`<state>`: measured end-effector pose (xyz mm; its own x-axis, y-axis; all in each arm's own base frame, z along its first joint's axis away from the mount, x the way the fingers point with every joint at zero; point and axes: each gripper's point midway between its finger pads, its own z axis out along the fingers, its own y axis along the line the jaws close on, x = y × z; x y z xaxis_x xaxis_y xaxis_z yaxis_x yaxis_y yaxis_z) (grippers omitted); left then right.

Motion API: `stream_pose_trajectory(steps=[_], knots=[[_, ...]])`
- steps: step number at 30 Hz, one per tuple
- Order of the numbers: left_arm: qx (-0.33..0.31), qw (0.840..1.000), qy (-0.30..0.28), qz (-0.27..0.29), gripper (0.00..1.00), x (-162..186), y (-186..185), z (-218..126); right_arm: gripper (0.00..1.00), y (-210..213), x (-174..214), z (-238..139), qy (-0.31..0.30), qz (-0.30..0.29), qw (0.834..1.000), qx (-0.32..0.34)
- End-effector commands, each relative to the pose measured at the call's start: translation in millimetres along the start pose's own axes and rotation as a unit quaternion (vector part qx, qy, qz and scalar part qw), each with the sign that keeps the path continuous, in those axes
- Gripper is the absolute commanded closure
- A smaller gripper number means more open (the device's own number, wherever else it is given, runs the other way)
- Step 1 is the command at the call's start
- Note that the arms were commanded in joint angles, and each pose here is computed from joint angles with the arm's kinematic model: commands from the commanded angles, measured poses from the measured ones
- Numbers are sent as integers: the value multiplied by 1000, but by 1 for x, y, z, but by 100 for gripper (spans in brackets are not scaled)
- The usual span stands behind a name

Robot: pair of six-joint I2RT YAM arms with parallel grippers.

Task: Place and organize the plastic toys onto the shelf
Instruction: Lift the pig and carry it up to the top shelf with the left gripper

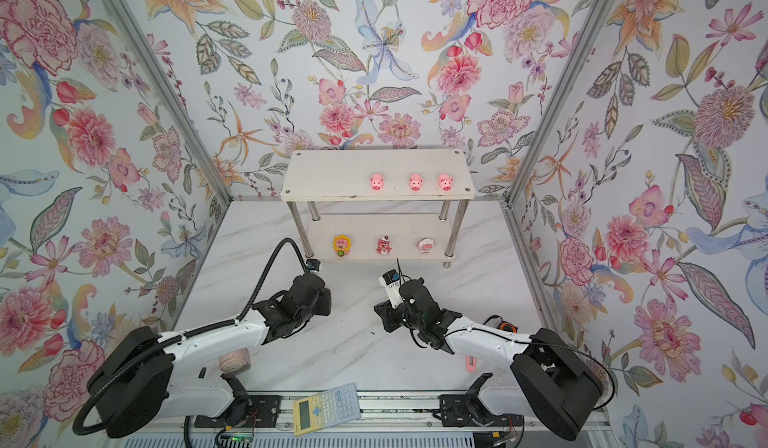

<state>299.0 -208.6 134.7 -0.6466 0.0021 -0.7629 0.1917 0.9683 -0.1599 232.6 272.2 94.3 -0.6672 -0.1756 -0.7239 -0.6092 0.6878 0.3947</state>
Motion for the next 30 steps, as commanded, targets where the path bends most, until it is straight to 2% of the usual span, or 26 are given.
stream_pose_trajectory(steps=[1,3,7,13,15,16,20,25,30], knots=[[-24,997,-58,37,74,-70,-3,-58,86,-2,-1,-8,-5,12,1000,5],[-27,995,-90,42,75,-111,-9,-89,86,-1,-3,-12,-8,14,1000,5],[-38,989,-127,59,76,-170,-20,-126,85,-2,-5,-16,-17,19,1000,7],[-44,982,-158,96,74,-242,-52,-139,85,-5,-1,-14,-13,31,999,10],[-53,980,-155,113,72,-262,-63,-135,84,-6,1,-11,-7,33,999,11],[-60,980,-142,124,72,-264,-71,-120,84,-7,2,-10,-4,34,999,11],[-63,979,-131,145,72,-286,-92,-96,84,-7,6,-5,8,39,999,7],[-81,979,-122,144,72,-302,-93,-73,84,-6,6,-5,8,40,999,5],[-83,981,-113,131,70,-300,-86,-51,83,-6,4,-8,5,37,999,6]])
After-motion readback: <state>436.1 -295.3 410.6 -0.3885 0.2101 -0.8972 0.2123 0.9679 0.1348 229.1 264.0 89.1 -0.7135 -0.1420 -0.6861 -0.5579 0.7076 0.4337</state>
